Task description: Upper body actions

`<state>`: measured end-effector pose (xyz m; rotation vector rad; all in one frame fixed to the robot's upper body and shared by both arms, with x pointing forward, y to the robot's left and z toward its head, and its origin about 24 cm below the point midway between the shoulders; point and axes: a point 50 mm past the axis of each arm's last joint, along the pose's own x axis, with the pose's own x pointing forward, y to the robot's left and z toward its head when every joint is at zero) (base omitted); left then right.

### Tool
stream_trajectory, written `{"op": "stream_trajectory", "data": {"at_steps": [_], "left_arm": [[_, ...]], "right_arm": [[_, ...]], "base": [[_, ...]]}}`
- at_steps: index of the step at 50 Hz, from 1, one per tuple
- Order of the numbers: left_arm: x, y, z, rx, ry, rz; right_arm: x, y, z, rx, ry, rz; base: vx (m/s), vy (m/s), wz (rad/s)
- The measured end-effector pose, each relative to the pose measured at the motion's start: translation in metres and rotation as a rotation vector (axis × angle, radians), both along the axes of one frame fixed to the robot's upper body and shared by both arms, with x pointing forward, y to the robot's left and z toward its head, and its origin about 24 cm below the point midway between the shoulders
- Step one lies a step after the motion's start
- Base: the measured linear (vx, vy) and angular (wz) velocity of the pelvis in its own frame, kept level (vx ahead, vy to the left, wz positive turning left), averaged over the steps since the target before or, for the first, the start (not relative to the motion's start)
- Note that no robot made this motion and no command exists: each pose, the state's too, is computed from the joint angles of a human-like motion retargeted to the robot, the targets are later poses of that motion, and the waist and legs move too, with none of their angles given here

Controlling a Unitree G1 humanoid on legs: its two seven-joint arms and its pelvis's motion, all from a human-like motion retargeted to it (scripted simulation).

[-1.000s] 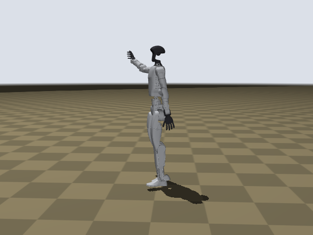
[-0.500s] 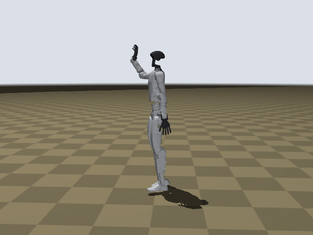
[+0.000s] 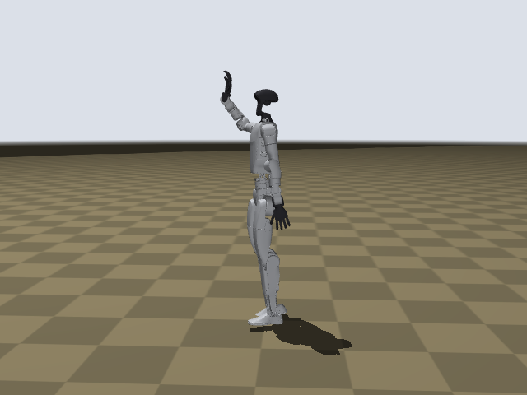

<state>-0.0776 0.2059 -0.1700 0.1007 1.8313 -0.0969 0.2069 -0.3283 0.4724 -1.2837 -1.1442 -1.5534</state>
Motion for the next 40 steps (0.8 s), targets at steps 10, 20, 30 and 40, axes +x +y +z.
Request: {"op": "stream_trajectory", "data": {"at_steps": [10, 20, 30, 40], "left_arm": [[0.002, 0.018, 0.002, 0.068, -0.036, 0.048], [0.0, 0.026, 0.005, 0.077, -0.018, 0.035], [0.014, 0.035, 0.004, 0.102, -0.047, 0.029], [0.047, 0.083, 0.015, 0.214, -0.104, -0.08]], "right_arm": [[-0.016, -0.186, -0.247, 1.832, -0.159, 0.759], [-0.022, -0.178, -0.238, 1.402, -0.789, 0.759], [-0.047, -0.018, -0.012, 0.1, -0.112, 0.135], [-0.114, 0.195, -0.063, -1.258, -0.255, 0.008]], "base": [[0.03, -0.04, 0.07], [-0.01, 0.04, -0.29], [-0.07, 0.0, 0.11], [0.0, 0.0, -0.03]]}}
